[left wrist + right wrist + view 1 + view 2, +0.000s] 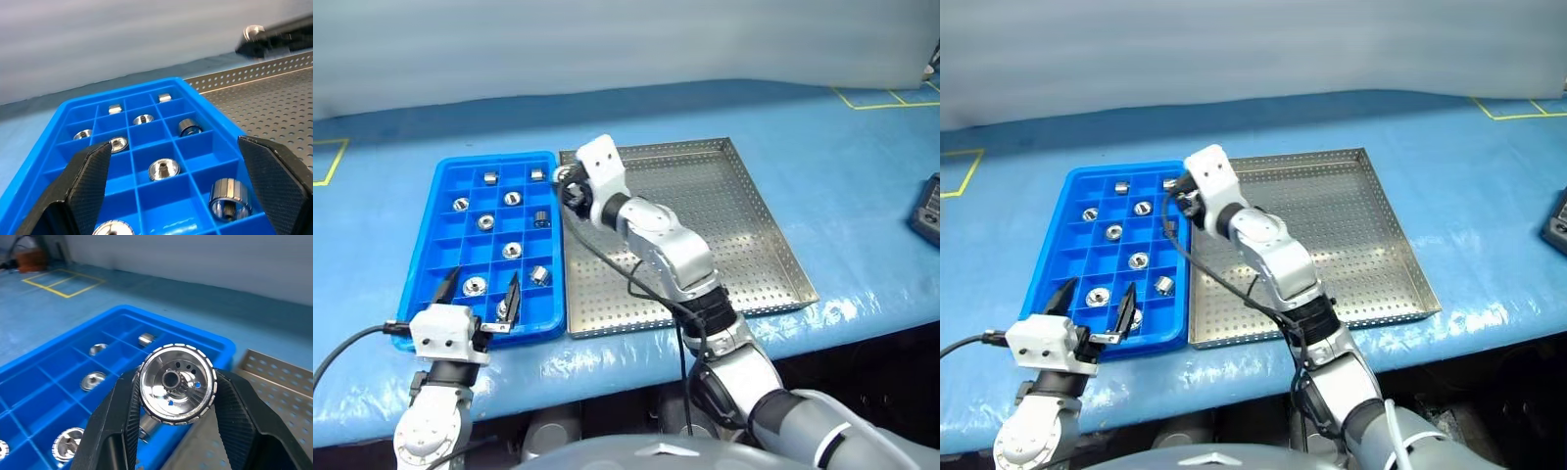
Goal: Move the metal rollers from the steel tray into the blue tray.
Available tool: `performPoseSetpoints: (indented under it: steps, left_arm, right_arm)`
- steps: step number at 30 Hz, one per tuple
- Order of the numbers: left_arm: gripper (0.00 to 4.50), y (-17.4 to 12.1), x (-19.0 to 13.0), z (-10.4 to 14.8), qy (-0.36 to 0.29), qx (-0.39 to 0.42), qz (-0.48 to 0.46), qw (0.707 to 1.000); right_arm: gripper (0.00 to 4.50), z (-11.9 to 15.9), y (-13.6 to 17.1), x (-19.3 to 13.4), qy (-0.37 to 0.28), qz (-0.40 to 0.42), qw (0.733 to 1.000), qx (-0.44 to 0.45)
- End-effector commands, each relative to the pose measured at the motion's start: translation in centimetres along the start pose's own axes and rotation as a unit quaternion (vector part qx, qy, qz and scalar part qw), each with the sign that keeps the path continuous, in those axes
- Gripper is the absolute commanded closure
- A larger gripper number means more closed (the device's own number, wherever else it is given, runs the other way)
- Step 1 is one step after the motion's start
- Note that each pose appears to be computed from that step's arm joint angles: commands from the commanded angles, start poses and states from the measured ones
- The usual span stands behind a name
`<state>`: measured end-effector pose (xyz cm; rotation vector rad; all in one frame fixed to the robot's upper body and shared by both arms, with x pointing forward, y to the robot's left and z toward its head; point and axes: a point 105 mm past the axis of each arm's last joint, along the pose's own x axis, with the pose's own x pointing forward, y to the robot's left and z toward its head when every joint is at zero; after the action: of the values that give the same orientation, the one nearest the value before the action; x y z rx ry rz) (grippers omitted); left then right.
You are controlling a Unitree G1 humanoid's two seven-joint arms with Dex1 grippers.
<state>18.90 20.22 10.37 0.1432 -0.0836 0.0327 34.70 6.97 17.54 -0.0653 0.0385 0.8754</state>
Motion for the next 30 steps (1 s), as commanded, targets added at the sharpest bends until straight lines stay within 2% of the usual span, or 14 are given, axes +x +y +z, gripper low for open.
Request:
performPoseSetpoints:
  steps: [1,10,17,22,30]
  left_arm:
    - [0.0,0.4,-0.8,2.0,-0.036,0.017,0.026,0.999]
    - [0.0,1.0,-3.2,1.9,-0.02,0.015,0.087,0.996]
    - [0.0,1.5,-3.7,2.4,-0.023,0.011,0.111,0.993]
    - [0.0,2.4,-2.1,2.9,-0.033,0.002,0.091,0.995]
    - [0.0,2.5,2.2,4.2,-0.058,-0.106,0.051,0.991]
  right_arm:
    - [2.66,2.1,3.3,1.3,-0.038,0.065,0.997,-0.007]
    - [2.66,0.6,9.1,3.8,-0.018,0.17,0.985,-0.028]
    - [2.66,2.0,10.4,3.5,-0.045,0.199,0.979,-0.022]
    - [2.66,2.0,9.4,1.7,-0.049,0.197,0.979,-0.002]
    - [2.66,0.3,9.6,-1.1,-0.028,0.2,0.979,-0.012]
